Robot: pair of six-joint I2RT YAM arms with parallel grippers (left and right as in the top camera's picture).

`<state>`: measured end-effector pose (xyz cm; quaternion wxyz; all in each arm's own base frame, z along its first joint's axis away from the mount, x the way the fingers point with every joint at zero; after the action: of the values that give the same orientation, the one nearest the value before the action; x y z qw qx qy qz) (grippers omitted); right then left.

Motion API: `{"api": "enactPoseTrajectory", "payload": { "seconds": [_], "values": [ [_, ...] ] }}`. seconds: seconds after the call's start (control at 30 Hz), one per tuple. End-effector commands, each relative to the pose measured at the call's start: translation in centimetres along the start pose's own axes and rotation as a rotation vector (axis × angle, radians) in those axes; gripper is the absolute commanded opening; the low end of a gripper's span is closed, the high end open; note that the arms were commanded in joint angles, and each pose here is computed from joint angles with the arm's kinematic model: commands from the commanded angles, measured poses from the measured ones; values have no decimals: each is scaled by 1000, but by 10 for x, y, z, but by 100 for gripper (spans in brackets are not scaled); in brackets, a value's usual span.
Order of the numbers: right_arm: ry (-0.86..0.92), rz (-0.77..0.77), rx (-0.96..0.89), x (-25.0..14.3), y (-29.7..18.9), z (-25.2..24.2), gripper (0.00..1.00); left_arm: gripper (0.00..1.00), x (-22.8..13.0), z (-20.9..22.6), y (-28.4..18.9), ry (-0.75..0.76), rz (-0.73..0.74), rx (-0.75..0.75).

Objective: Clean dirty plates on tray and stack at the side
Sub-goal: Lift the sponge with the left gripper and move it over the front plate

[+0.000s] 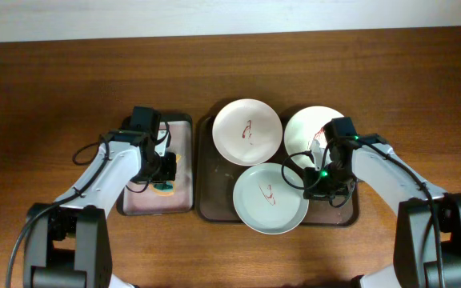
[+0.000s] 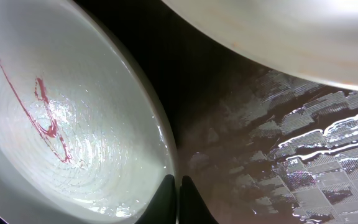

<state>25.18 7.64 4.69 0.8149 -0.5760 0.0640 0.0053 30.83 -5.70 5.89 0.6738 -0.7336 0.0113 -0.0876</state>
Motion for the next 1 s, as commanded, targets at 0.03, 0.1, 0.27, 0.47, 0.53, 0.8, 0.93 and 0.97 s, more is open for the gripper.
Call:
{"api": "enactPoseTrajectory", "payload": {
  "seconds": [0.03, 0.1, 0.27, 0.47, 0.53, 0.8, 0.93, 0.97],
  "values": [
    [-5, -4, 9, 4, 0, 5, 4, 0, 0, -13, -10, -9, 0, -83],
    [-5, -4, 9, 4, 0, 5, 4, 0, -11, -27, -13, -23, 53, -181],
    [-5, -3, 9, 4, 0, 5, 4, 0, -29, -41, -24, -138, 153, -375],
    [-4, -1, 8, 3, 0, 5, 4, 0, -18, -30, -40, -277, 105, -585],
    [-4, -1, 8, 3, 0, 5, 4, 0, -15, -23, -45, -318, 84, -632],
    [-4, -1, 8, 3, 0, 5, 4, 0, -11, -20, -51, -351, 61, -691],
    [-4, -1, 8, 3, 0, 5, 4, 0, -11, -20, -51, -351, 61, -691],
    [-5, -1, 8, 3, 0, 5, 4, 0, -11, -20, -51, -351, 61, -691]
  ]
}}
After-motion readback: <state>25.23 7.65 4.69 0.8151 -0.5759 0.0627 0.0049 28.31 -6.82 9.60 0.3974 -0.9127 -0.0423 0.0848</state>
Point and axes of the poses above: each gripper's point midway between its finger pads, its own y axis out along the fingers, its own z axis along the line the jaws close on, x = y × z, the point moved 3 cm from there along -y, back along the fingers, and after that the axes turned 6 degrees about y, right-handed, at the moved point
